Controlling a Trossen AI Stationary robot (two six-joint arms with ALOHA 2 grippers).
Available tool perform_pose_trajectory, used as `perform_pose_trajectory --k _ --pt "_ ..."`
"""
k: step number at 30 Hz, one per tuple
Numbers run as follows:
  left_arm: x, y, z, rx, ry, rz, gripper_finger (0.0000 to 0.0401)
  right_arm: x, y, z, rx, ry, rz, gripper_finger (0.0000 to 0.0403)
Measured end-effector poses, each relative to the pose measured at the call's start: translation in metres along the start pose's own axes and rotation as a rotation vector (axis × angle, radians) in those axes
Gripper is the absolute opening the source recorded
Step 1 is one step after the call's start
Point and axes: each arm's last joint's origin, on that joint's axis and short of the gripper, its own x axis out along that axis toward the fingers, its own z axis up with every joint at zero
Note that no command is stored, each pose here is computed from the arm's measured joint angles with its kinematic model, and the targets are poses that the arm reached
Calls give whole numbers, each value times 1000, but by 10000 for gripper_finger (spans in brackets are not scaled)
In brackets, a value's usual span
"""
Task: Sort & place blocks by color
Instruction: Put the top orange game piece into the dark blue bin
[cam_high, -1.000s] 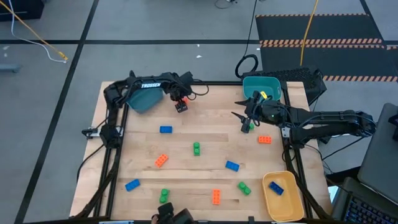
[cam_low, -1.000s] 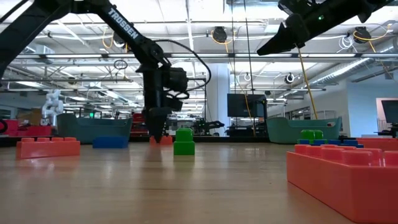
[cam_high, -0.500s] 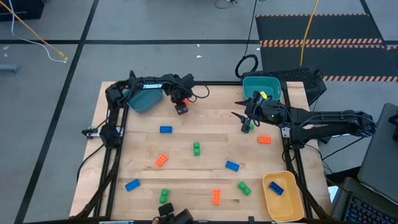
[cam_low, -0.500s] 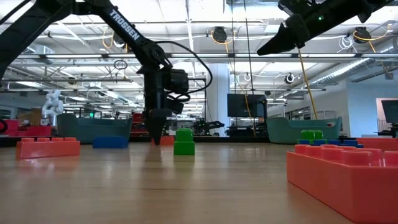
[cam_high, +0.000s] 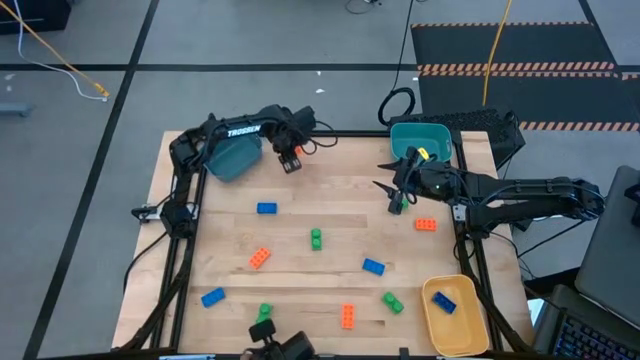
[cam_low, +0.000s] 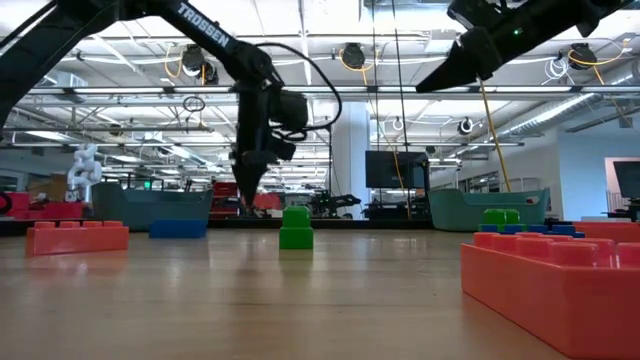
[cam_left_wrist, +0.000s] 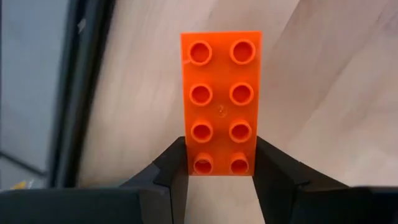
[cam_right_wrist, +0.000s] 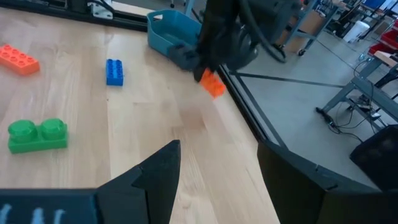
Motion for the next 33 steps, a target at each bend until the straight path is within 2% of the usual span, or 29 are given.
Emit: perform_pose_trajectory --k 4,10,16,20,23,29,33 --pt "-16 15 -3 -28 47 57 136 0 0 -2 -8 24 4 210" --pt "-31 39 -18 -94 115 61 136 0 0 -2 -11 24 3 210" --pt "-74 53 -37 -156 -10 88 136 1 -3 -3 -6 30 -14 210" --pt "-95 61 -56 -248 -59 103 136 2 -5 -6 2 37 -27 210" --pt "-90 60 -70 -300 -46 101 136 3 -6 -8 3 45 -33 210" --pt "-52 48 -97 -345 -4 106 136 3 -7 -9 5 48 -37 210" --pt "-40 44 -113 -379 -59 122 136 4 -7 -9 -1 43 -38 210"
